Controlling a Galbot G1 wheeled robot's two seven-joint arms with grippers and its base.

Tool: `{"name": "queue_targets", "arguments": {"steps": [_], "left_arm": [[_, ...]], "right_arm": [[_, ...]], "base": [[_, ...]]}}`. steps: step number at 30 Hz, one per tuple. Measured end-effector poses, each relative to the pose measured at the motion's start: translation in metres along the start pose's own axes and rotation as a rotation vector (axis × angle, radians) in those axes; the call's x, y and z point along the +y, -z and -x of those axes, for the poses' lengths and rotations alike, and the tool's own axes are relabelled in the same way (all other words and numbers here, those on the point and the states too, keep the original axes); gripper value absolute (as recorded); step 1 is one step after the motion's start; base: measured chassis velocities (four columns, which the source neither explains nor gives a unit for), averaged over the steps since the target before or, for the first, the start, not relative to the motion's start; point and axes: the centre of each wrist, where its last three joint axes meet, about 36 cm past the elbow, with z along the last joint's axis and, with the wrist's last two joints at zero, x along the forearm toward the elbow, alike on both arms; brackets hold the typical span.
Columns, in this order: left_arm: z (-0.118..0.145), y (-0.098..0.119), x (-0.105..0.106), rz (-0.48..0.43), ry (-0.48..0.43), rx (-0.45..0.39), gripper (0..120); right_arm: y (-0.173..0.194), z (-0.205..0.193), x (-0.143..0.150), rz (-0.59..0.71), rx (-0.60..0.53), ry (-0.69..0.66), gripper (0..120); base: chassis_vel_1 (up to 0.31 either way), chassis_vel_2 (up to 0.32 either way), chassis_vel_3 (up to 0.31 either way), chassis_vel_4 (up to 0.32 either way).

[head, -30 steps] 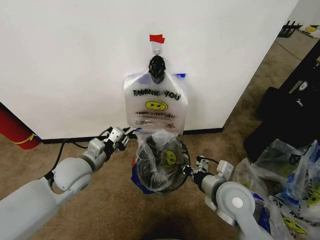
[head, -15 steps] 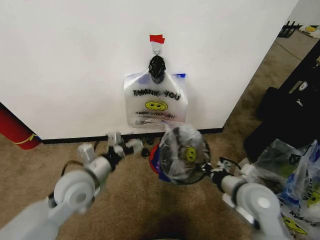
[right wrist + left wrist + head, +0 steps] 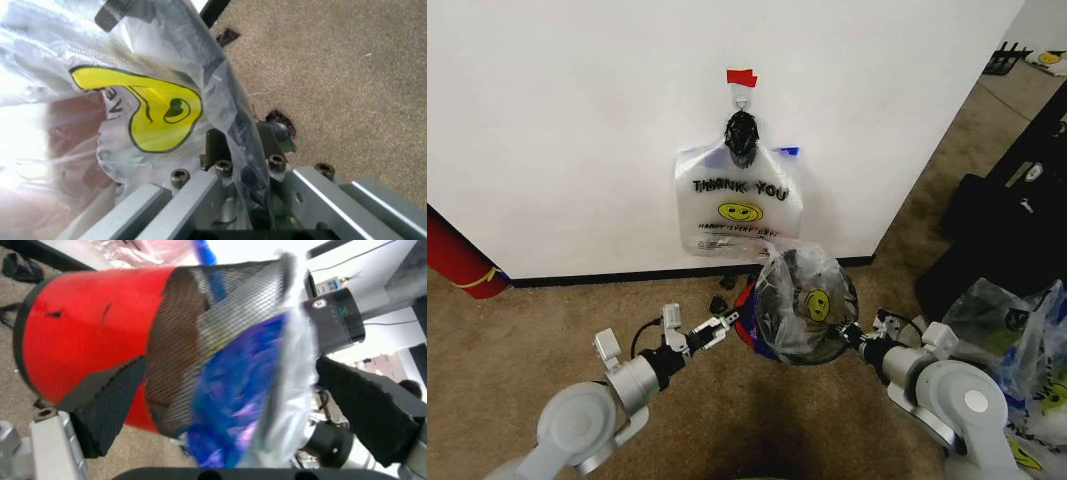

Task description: Pick up the garbage bag from the wall and place it over the trash bin.

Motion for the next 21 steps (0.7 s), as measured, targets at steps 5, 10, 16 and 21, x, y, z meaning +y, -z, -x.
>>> {"name": "queue_targets", "arguments": {"steps": [5,10,16,21], "left_arm": [[0.0,-0.007,0.004,0.016,0.01,0.002,90],[0.001,-0.009,0.007,0.024,0.015,0.0,72],[0.002,-0.01,0.009,0.023,0.021,0.006,52],[0.004,-0.011,0.011,0.02,0.022,0.008,36]], "right_arm": [[0.0,0.0,0.001,0.002,0.0,0.0,0],[-0.002,0.0,0.001,-0.011,-0.001,-0.007,0],[0.0,0.001,0.001,-0.012,-0.007,-0.01,0],[-0.001,0.004,-0.001,-0.012,-0.003,-0.021,0]], "base": [[0.0,0.0,0.0,0.0],[0.0,0.0,0.0,0.0],[0.0,0.0,0.0,0.0],[0.0,0.0,0.0,0.0]]}}
